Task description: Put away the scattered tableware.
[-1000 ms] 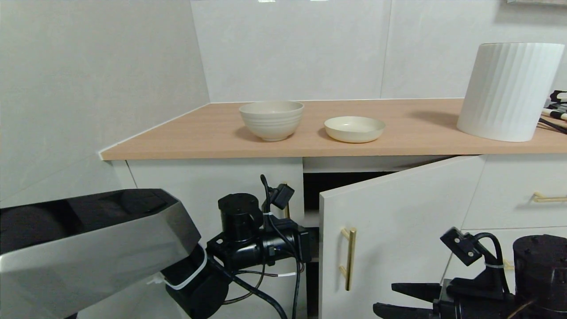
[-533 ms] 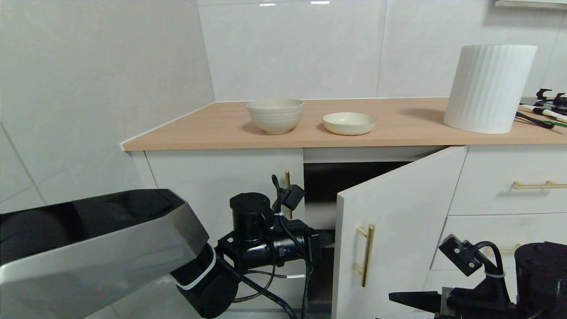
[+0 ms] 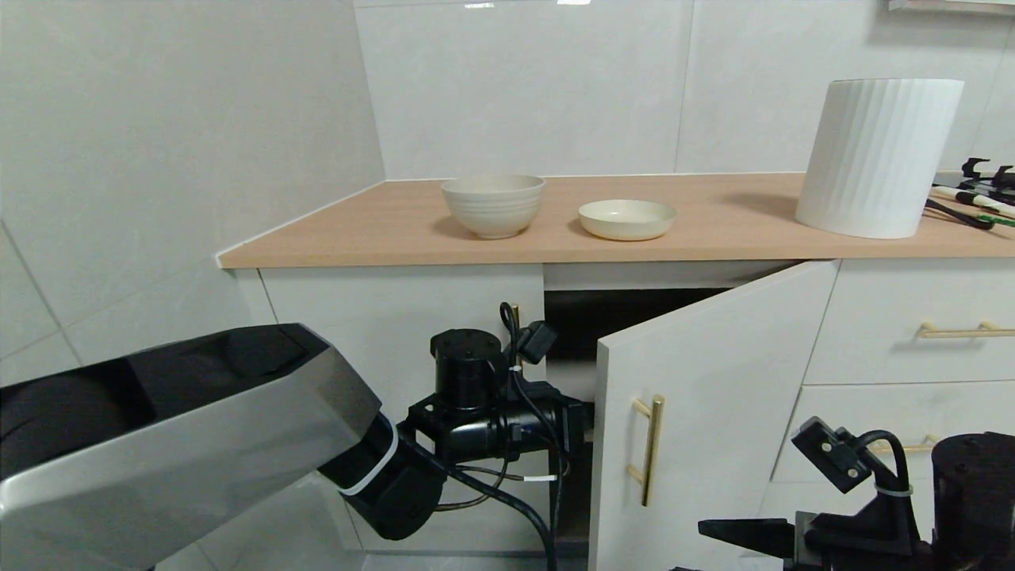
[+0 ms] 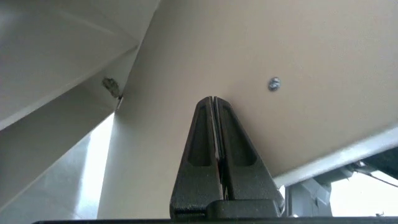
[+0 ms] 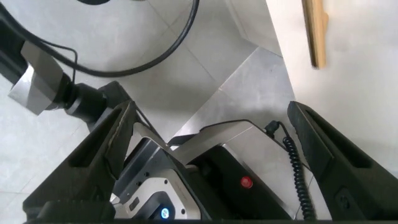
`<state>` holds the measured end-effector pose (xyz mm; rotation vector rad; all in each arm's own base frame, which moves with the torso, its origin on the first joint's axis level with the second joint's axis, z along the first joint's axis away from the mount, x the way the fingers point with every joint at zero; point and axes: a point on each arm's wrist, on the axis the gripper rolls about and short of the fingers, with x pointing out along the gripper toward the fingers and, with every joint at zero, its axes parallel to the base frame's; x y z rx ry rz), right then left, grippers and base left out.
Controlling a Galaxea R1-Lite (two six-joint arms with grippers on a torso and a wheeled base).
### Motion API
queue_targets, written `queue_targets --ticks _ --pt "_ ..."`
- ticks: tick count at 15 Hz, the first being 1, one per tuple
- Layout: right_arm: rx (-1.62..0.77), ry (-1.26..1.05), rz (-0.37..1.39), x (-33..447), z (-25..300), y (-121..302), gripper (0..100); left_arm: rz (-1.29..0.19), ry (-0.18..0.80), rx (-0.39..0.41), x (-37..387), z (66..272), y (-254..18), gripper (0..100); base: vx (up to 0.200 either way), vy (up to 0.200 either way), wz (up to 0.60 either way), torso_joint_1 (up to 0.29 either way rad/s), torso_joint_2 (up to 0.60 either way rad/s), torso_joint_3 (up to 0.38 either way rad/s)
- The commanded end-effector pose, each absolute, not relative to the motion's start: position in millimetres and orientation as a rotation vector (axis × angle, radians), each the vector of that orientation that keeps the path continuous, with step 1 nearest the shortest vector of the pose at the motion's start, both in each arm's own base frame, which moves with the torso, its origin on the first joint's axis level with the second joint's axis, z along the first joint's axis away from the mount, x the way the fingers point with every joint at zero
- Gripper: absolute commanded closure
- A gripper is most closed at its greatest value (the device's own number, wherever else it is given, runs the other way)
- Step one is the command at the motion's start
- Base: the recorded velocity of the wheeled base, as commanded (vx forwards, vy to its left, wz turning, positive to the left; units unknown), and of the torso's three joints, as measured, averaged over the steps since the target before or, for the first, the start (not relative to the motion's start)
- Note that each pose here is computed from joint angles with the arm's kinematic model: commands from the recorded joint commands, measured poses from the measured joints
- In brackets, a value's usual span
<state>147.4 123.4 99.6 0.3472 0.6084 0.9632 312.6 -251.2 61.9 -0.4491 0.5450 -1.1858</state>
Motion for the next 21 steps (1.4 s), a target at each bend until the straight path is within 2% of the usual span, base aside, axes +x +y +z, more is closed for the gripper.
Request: queue_targets --ticks 1,5,9,12,16,19,21 --pt "0.347 0.610 0.964 146.4 99.4 122.8 0 -1.193 0.526 -0.450 314.9 66.9 -253.3 100 -0.200 0.000 0.00 0.007 0.01 0.002" --pt "0.317 0.589 0.977 146.4 100.1 123.2 0 -1.190 0.534 -0.449 321.8 71.2 -258.5 100 -0.200 0.000 0.00 0.000 0.00 0.004" --pt "0.278 0.544 0.994 145.7 103.8 122.6 0 -1.183 0.557 -0.448 335.8 65.1 -269.0 100 0.000 0.000 0.00 0.000 0.00 0.000" --pt "0.274 0.511 1.039 138.5 111.5 126.8 0 -1.182 0.567 -0.447 340.8 69.2 -274.4 100 0.000 0.000 0.00 0.000 0.00 0.000" --pt "0.269 0.498 1.070 133.0 114.6 129.2 0 -1.119 0.568 -0.435 344.3 74.0 -294.9 100 0.000 0.000 0.00 0.000 0.00 0.000" --pt "0.271 0.450 1.121 121.6 124.1 127.6 0 -1.246 0.538 -0.412 304.5 113.2 -326.6 100 0.000 0.000 0.00 0.000 0.00 0.000" --pt "0.277 0.405 1.169 109.6 132.5 123.3 0 -1.334 0.543 -0.390 261.6 139.5 -334.9 100 0.000 0.000 0.00 0.000 0.00 0.000"
